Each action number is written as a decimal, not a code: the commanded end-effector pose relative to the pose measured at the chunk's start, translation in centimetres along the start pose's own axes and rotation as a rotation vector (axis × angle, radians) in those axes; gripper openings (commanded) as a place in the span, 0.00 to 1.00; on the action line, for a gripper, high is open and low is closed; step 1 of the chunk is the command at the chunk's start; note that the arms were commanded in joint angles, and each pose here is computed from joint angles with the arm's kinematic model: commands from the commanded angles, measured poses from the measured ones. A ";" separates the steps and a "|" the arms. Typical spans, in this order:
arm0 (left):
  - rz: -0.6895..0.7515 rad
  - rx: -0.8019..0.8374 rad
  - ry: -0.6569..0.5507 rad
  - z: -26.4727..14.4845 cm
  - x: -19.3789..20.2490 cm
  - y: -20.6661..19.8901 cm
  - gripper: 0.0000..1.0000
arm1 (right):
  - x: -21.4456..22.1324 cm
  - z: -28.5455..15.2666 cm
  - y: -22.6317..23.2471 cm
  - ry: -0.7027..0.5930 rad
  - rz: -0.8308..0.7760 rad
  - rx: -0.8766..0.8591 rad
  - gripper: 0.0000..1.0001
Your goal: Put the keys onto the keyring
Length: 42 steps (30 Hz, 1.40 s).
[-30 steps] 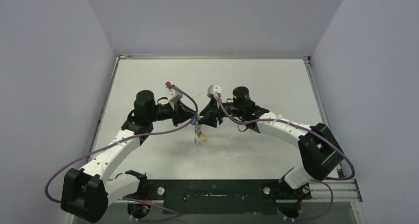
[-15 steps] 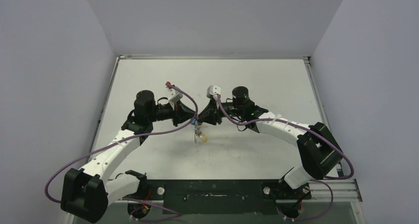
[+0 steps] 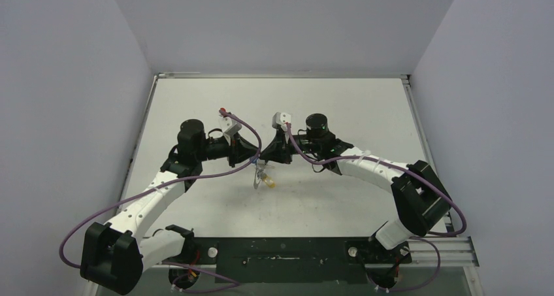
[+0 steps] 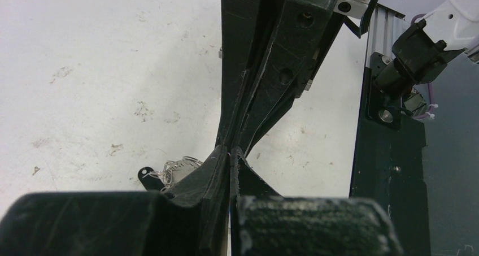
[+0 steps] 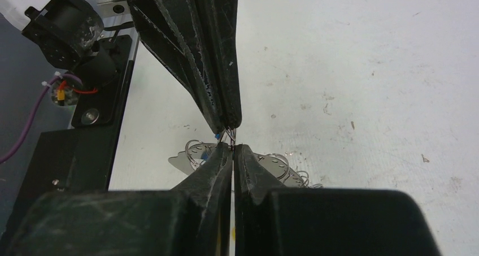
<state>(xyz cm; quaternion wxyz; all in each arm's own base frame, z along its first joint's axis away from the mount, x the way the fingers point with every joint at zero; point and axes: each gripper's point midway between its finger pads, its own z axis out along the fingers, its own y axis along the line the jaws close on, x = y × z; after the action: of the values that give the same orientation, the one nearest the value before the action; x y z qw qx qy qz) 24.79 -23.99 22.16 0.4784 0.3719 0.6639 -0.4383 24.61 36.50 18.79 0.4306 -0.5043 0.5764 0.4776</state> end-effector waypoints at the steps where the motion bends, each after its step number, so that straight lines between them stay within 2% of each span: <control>1: 0.085 0.010 -0.060 -0.1 -3.2 -0.5 0.00 | -2.7 0.7 0.1 -0.062 -0.078 -0.039 0.00; 30: 0.061 -0.178 0.113 -2.3 2.2 1.6 0.00 | -3.3 -0.5 0.7 -0.096 -0.110 -0.017 0.00; 39: 0.068 -0.153 0.092 -2.3 1.7 1.0 0.00 | -3.3 -0.6 0.7 -0.096 -0.109 -0.015 0.00; 40: 0.065 -0.149 0.082 -2.3 1.5 0.9 0.03 | -3.3 -0.6 0.6 -0.096 -0.109 -0.014 0.00; 42: 0.072 -0.123 0.064 -2.2 1.1 0.4 0.24 | -3.4 -0.6 0.7 -0.096 -0.110 -0.014 0.00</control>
<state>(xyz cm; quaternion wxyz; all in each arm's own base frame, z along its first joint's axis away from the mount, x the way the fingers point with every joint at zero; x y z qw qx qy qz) 24.77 -21.11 19.51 0.4736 0.3663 0.7217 -0.3473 24.52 36.48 18.71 0.4353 -0.5035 0.5717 0.4797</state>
